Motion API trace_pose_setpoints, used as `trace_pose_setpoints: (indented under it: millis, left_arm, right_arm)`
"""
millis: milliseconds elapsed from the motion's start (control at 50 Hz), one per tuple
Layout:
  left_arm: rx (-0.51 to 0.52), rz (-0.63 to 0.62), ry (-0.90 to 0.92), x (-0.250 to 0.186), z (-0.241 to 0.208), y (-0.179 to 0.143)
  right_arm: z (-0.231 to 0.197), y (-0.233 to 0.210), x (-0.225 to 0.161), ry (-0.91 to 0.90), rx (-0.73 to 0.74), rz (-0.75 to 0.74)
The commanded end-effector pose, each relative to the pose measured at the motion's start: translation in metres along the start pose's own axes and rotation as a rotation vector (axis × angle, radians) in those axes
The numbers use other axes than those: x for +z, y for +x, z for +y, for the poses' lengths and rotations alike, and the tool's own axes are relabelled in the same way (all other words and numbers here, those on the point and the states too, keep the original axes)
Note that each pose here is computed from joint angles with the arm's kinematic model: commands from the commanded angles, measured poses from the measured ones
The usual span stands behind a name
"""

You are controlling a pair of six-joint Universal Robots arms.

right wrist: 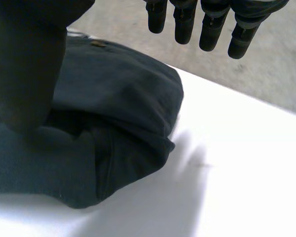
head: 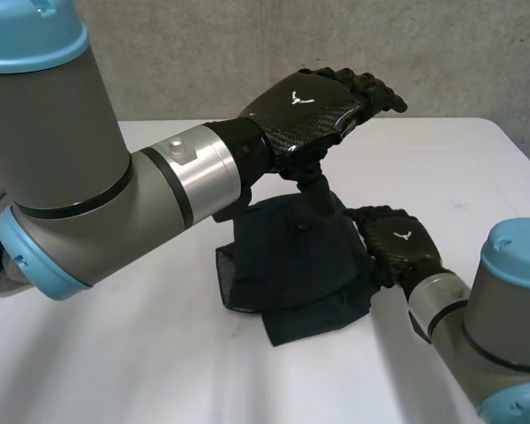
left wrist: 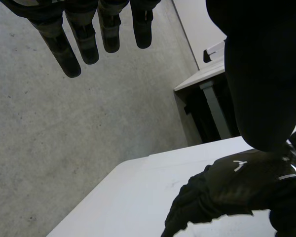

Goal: Fold the laundry.

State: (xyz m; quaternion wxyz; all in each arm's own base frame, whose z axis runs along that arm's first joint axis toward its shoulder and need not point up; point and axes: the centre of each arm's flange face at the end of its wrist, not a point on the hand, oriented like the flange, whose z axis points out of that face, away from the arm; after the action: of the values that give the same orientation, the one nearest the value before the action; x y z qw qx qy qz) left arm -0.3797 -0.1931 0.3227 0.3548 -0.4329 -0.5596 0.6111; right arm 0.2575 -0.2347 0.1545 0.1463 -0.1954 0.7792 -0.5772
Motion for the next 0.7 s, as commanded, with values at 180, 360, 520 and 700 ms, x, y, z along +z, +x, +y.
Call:
trace_pose_setpoints:
  millis: [180,360,520,700]
  left_arm:
    - [-0.013,-0.007,-0.016,-0.003,0.007,-0.002]
    - [-0.01,-0.019,-0.001,-0.006,0.005,-0.005]
    - [-0.044,-0.027,0.024,-0.011,-0.001,-0.006]
    - [-0.053,-0.026,0.076,-0.017,-0.014,-0.007]
  right_arm:
    - [0.03,0.008,0.041,-0.108,0.165,-0.038]
    - [0.027,0.004,0.055,-0.072,0.159,-0.068]
    - [-0.008,0.053,0.098,0.113,0.207,0.054]
    - [-0.034,0.172,0.163,0.204,0.215,0.344]
